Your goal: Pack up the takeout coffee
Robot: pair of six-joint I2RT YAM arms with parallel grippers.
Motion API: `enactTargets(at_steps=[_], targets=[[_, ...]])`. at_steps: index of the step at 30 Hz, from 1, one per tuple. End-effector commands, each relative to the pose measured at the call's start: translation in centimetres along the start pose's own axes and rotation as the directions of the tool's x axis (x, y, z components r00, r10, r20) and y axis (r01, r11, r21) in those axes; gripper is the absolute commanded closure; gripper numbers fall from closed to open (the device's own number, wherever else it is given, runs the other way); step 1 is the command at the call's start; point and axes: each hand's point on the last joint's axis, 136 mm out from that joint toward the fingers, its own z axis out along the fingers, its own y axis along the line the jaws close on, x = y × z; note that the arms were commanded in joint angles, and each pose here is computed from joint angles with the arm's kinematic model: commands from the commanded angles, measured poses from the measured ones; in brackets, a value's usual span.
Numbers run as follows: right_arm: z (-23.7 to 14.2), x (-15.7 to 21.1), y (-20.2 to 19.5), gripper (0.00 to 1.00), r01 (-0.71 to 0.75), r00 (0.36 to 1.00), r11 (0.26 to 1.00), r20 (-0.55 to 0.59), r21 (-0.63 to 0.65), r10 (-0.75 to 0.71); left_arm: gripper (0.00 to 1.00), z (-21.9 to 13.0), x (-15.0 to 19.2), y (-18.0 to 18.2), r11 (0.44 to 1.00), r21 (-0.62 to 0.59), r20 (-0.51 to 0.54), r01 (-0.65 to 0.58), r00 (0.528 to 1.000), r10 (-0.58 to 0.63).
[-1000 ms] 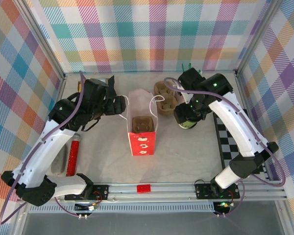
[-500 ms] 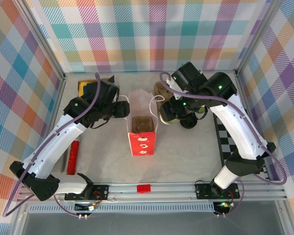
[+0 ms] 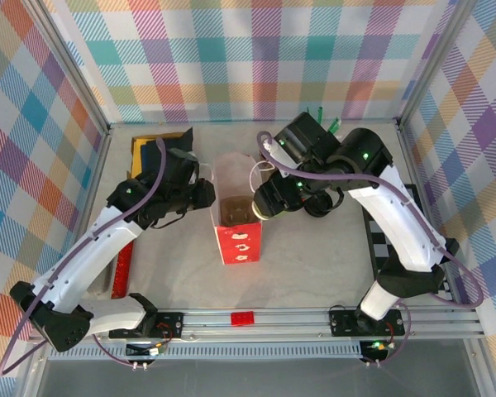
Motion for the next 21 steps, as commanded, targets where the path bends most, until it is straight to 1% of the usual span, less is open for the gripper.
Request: enactTargets(at_steps=[1,4,7,13,21], targets=[[-1.4,3.6,0.3,0.63,-0.013,0.992,1.0,-0.125,0.005,0.014,0.8,-0.8,0.3,-1.3,0.998,0.061,0.011,0.03,0.999,-0.031],[-1.6,3.3,1.4,0.63,0.003,0.994,1.0,-0.108,-0.018,-0.005,0.84,-1.3,0.6,-2.1,0.995,0.086,0.021,0.046,0.999,-0.048],[-1.8,3.0,2.5,0.63,0.018,0.995,0.999,-0.094,-0.046,-0.022,0.85,-1.8,1.1,-2.8,0.992,0.105,0.034,0.065,0.997,-0.069],[-0.8,2.3,3.6,0.63,0.027,0.995,0.997,-0.098,-0.066,-0.033,0.89,-2.0,2.4,-3.6,0.984,0.145,0.046,0.105,0.993,-0.112],[0.1,1.2,2.5,0.63,0.011,0.997,1.0,-0.076,0.015,-0.01,0.97,-2.8,3.0,-4.7,0.972,0.187,0.054,0.143,0.986,-0.156]])
